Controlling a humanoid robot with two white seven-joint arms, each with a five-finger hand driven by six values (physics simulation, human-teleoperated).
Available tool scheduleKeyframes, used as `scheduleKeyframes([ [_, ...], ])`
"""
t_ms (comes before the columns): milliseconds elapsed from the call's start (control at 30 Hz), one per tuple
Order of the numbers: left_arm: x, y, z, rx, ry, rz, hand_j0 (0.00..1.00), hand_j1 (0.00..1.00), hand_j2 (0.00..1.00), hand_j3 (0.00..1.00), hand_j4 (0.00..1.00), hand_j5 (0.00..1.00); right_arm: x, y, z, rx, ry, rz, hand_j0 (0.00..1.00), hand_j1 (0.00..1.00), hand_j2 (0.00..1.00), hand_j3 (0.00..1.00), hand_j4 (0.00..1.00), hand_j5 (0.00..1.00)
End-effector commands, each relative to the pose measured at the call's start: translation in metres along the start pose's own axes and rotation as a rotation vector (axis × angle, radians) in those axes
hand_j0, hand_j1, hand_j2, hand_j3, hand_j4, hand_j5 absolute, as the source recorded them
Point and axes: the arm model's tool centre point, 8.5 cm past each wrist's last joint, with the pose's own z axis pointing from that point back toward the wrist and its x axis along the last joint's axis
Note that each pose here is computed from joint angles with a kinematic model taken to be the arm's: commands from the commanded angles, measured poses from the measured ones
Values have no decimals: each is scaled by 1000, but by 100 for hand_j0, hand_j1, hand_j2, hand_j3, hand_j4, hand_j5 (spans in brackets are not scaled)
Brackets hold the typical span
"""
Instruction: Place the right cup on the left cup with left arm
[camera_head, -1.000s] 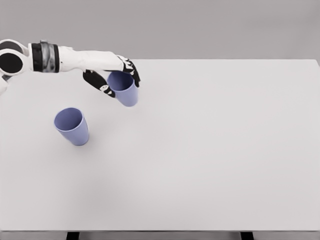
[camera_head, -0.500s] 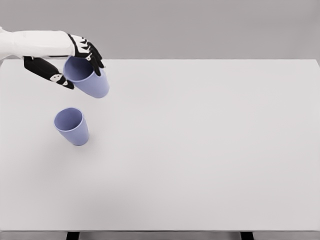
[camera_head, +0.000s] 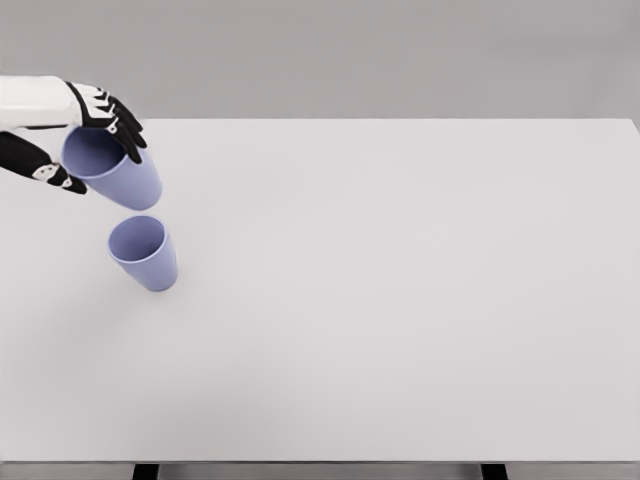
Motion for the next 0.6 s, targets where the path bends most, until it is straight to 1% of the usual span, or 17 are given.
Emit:
scheduleKeyframes([
  [0, 2, -3, 6, -1, 6, 8, 64, 64, 64, 64, 64, 64, 0, 0, 0, 0, 0, 0, 100, 100, 100, 100, 100, 100],
  [100, 1, -15, 4, -28, 5, 30, 64, 64, 64, 64, 64, 64, 0, 0, 0, 0, 0, 0, 100, 100, 100, 100, 100, 100],
  [367, -1, -19, 11, -31, 24, 41, 65, 65, 65, 65, 65, 65, -1, 0, 0, 0, 2, 0, 100, 100, 100, 100, 100, 100],
  [467, -3, -28, 7, -46, 20, 58, 65, 65, 65, 65, 65, 65, 0, 0, 0, 0, 0, 0, 100, 100, 100, 100, 100, 100],
  [567, -4, -29, 7, -48, 26, 64, 65, 65, 65, 65, 65, 65, -1, 0, 0, 0, 2, 0, 100, 100, 100, 100, 100, 100],
])
